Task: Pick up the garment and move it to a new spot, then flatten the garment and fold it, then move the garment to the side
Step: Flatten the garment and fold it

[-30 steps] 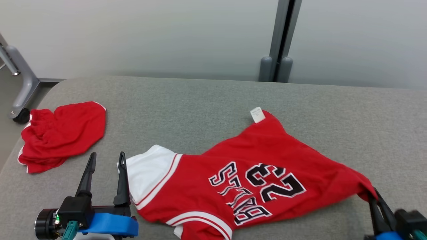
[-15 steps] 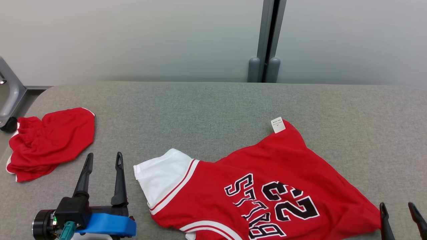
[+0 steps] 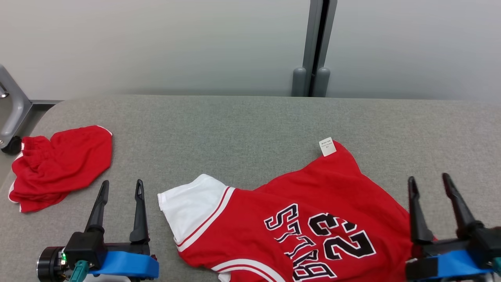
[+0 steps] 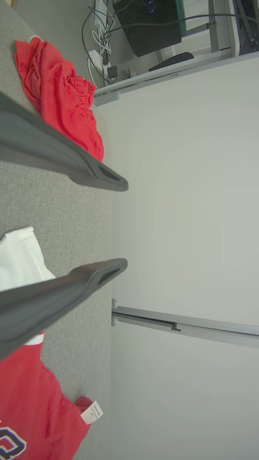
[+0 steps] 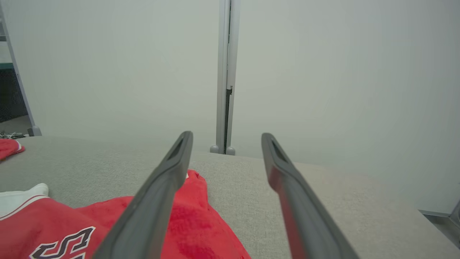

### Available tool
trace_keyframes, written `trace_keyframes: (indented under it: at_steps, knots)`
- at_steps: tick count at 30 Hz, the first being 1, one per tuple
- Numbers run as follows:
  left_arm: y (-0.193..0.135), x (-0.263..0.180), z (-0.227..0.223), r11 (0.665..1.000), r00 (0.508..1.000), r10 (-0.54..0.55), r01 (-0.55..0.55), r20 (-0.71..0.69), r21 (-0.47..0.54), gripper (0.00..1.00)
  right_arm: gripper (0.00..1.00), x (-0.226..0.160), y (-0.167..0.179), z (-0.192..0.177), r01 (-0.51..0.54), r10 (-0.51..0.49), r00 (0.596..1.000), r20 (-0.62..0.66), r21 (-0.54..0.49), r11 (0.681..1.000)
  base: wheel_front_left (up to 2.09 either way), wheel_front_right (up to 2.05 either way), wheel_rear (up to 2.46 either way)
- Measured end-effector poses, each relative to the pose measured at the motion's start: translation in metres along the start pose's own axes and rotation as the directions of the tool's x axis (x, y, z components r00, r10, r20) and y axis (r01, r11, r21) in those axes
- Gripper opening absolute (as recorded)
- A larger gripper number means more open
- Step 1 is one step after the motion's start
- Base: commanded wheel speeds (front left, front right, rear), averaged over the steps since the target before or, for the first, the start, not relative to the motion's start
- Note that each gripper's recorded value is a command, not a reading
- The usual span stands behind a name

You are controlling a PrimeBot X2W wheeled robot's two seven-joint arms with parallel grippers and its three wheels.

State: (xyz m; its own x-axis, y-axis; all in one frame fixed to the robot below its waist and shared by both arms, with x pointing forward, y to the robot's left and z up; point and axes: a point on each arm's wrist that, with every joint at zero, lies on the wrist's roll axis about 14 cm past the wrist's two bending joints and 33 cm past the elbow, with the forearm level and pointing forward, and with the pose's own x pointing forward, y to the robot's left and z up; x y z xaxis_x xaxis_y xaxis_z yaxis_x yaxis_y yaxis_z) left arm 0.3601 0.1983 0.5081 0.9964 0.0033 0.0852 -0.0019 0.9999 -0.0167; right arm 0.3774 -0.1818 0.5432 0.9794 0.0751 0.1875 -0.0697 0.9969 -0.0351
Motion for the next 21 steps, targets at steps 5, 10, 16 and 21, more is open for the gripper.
trace_keyframes:
  at_steps: [5,10,16,21]
  knots:
    - [0.0,-0.001,-0.005,1.0,1.0,0.0,0.0,-0.015,0.001,1.0,1.0,0.01,0.024,-0.012,-0.062,0.063,0.998,-0.027,0.039,0.997,0.0,0.0,0.0]
    - [-0.006,-0.004,-0.018,1.0,0.998,-0.02,0.02,-0.058,-0.014,1.0,1.0,0.015,0.03,-0.021,-0.075,0.077,0.996,-0.047,0.059,0.995,0.0,0.0,0.0]
    - [-0.037,-0.022,-0.058,0.992,0.975,-0.12,0.112,-0.185,-0.051,1.0,1.0,0.013,0.025,-0.026,-0.059,0.062,0.996,-0.064,0.055,0.997,0.0,0.0,0.0]
    - [-0.052,-0.04,-0.087,0.985,0.943,-0.17,0.152,-0.285,-0.084,1.0,1.0,0.011,0.019,-0.03,-0.043,0.047,0.996,-0.077,0.054,0.998,0.0,0.0,0.0]
